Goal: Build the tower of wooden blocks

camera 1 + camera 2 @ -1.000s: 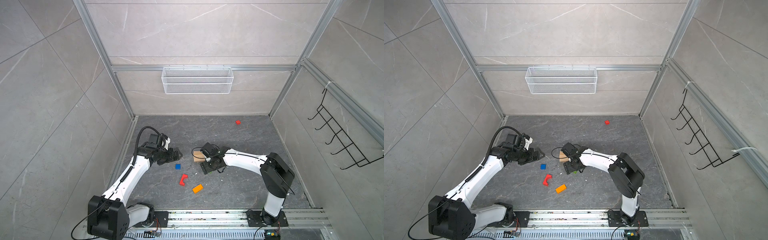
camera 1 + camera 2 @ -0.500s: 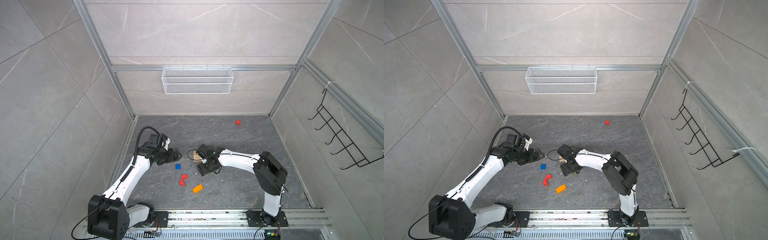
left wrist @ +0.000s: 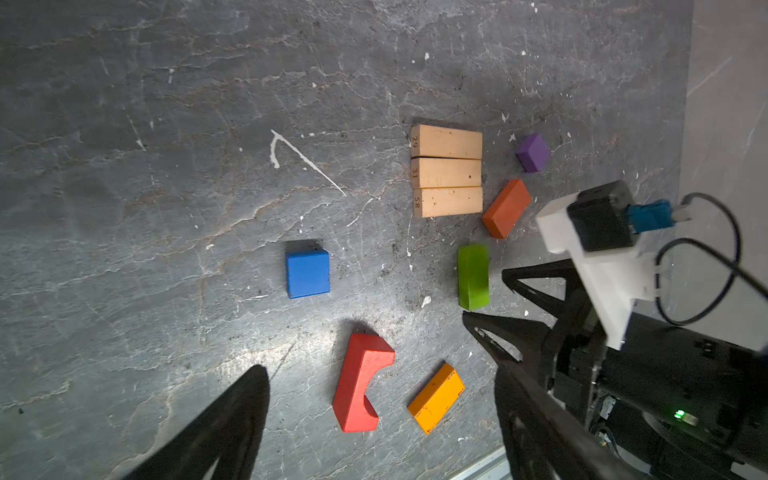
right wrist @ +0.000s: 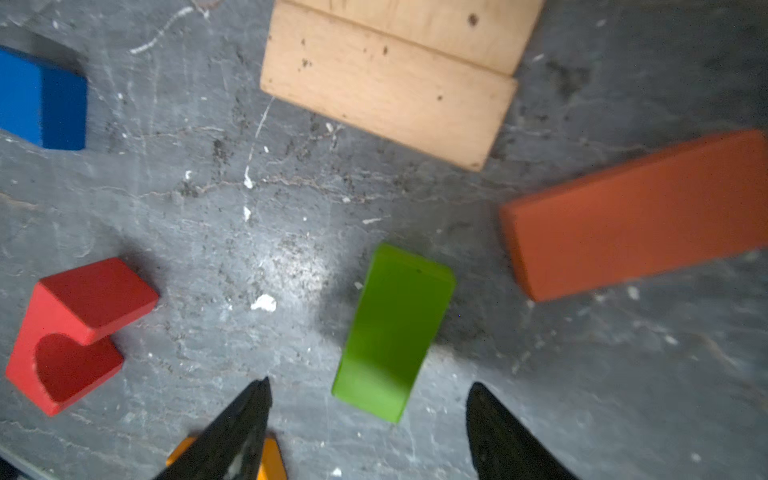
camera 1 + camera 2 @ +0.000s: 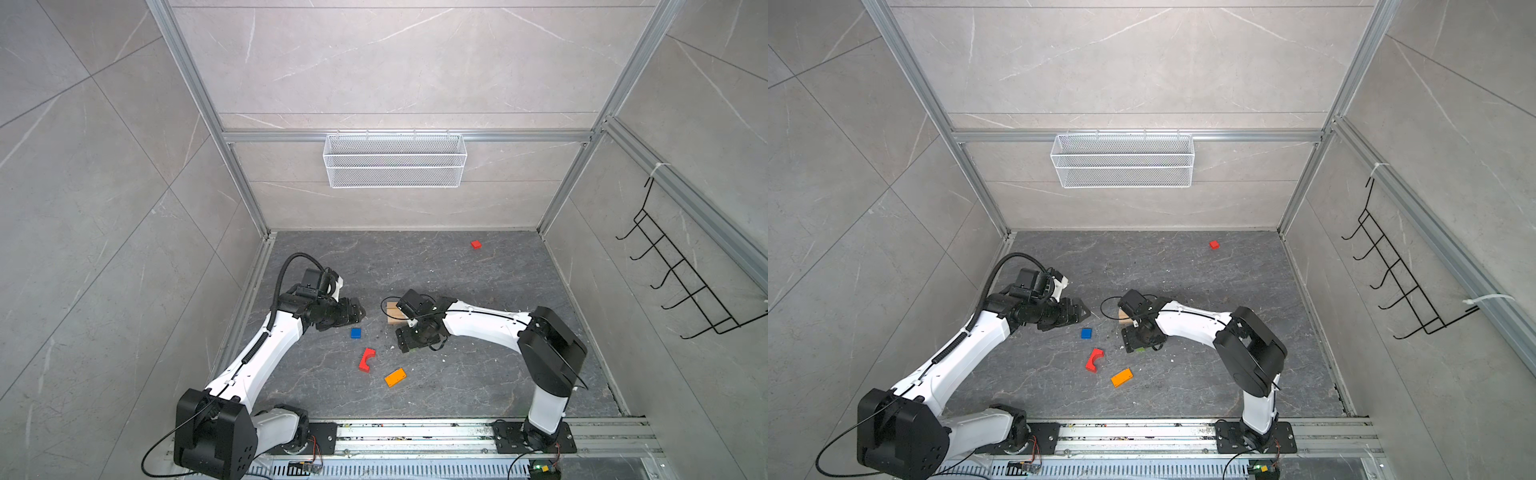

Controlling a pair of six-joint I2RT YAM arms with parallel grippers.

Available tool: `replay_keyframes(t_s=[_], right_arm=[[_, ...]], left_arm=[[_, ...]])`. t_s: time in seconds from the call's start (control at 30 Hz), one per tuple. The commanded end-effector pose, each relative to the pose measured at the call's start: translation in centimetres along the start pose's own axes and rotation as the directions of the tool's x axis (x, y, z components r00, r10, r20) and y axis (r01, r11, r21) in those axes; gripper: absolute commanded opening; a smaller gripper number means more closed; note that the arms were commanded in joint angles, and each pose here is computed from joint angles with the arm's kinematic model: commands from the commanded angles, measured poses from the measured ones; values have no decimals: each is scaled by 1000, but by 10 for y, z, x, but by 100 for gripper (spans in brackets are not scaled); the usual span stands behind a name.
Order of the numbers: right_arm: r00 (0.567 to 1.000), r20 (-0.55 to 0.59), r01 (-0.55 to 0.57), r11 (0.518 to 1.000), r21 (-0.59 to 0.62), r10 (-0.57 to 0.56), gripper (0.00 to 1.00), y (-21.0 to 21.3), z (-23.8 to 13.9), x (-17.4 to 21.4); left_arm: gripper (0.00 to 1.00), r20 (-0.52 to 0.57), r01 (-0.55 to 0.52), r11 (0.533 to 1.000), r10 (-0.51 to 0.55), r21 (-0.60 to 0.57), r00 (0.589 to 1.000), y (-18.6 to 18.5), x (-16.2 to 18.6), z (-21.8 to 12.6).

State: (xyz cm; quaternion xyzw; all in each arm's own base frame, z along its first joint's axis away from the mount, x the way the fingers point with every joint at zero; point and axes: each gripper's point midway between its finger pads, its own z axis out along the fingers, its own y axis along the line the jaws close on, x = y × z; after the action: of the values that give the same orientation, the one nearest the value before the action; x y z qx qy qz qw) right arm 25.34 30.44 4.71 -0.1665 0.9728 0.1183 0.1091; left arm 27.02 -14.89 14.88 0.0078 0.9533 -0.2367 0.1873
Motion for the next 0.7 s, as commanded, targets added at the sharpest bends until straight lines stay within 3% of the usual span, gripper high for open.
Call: replay_keyframes(t_s=[0.0,0.27,0.47,0.67], right_arm=[[990,109,-88,996,27,85,69,-12,-23,-14],[966,185,-179,984,-20,180,82,-29,-33,-15],[935,260,-223,970,-97,241,97,-44,-42,-18],[898,290,-286,940,-187,331,98,-54,-53,-19]], left_arm=[[86,37,-30,999,30,-20,999,-12,-6,-3],[84,22,-71,997,71,2,997,-40,-2,13],[75,-6,-71,997,70,-27,997,-54,3,33],[73,-2,-74,995,74,-64,997,-68,7,49]])
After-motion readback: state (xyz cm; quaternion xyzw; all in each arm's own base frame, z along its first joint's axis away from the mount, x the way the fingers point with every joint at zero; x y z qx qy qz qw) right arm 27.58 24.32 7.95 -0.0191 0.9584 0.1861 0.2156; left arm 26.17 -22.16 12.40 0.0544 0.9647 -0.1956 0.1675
